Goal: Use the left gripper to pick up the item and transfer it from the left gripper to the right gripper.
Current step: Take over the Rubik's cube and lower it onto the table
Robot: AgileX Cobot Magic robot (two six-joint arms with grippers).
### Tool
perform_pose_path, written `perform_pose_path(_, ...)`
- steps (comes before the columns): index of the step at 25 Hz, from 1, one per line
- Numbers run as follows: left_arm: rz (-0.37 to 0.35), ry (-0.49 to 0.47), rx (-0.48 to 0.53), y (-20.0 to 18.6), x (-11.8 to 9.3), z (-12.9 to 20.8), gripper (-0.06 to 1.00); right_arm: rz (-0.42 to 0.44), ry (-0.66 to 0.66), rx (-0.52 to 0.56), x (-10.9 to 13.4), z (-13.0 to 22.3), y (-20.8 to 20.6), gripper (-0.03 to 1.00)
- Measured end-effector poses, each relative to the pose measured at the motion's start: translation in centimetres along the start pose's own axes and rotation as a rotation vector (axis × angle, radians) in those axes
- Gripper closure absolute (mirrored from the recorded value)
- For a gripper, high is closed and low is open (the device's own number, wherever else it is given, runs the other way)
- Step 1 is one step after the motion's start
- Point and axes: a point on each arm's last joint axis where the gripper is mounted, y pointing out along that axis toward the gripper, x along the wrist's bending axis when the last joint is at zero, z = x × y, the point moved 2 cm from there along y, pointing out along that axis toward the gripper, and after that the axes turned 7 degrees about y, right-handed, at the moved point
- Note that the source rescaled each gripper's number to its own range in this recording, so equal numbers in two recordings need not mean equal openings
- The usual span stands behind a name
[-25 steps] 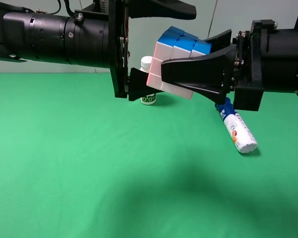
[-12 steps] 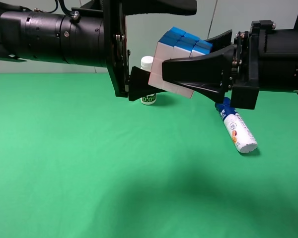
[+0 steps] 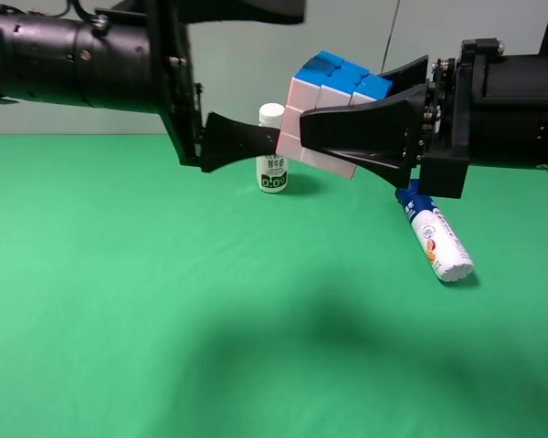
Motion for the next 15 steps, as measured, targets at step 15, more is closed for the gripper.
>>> perform_pose_path(15,-0.360,0.166,-0.003,-8.6,-1.5,1.0,0.05,0.085,0.023,0.015,-0.9,0.2,0.0,0.97)
